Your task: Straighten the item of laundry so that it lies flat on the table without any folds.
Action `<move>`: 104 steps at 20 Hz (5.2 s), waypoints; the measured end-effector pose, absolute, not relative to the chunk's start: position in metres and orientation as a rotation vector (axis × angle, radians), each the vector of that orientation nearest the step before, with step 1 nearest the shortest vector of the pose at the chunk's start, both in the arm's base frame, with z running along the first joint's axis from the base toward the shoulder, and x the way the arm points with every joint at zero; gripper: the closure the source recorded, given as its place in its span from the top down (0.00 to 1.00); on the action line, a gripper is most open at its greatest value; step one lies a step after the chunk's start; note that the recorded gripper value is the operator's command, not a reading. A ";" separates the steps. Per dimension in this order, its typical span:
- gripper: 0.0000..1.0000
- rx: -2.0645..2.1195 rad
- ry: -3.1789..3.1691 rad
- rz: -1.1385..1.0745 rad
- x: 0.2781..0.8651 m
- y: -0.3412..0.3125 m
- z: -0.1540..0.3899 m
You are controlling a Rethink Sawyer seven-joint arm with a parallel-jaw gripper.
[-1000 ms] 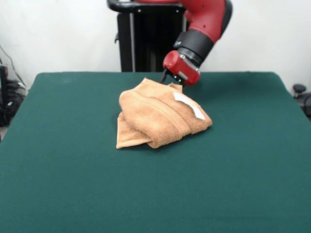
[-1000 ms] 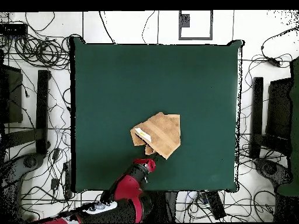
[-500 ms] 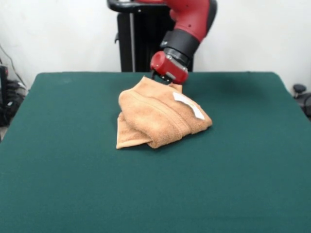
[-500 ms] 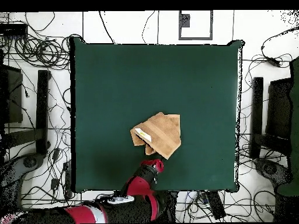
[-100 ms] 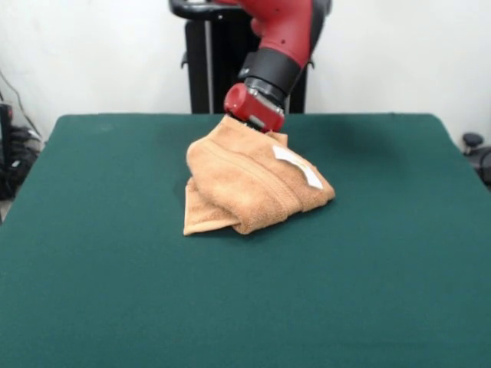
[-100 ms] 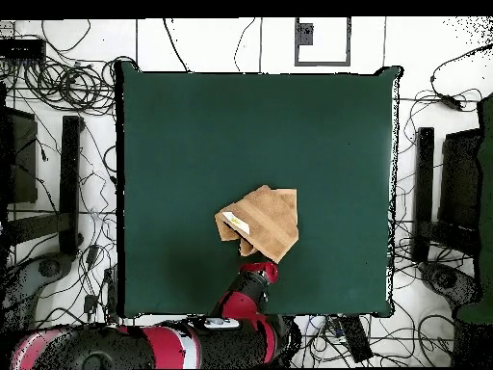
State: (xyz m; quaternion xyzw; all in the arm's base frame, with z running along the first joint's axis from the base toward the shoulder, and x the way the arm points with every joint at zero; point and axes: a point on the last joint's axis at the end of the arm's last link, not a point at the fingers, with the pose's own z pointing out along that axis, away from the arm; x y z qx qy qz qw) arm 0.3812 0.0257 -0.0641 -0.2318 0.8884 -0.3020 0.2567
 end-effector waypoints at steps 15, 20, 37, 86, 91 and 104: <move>1.00 -0.406 2.427 -0.713 0.407 0.031 -0.065; 1.00 -0.320 2.421 -0.674 0.414 0.028 -0.067; 1.00 -0.110 2.404 -0.576 0.430 0.023 -0.070; 1.00 0.149 2.688 -0.368 0.496 0.070 -0.006; 1.00 0.144 2.670 -0.384 0.502 0.071 -0.003; 1.00 0.106 2.604 -0.398 0.529 0.016 0.000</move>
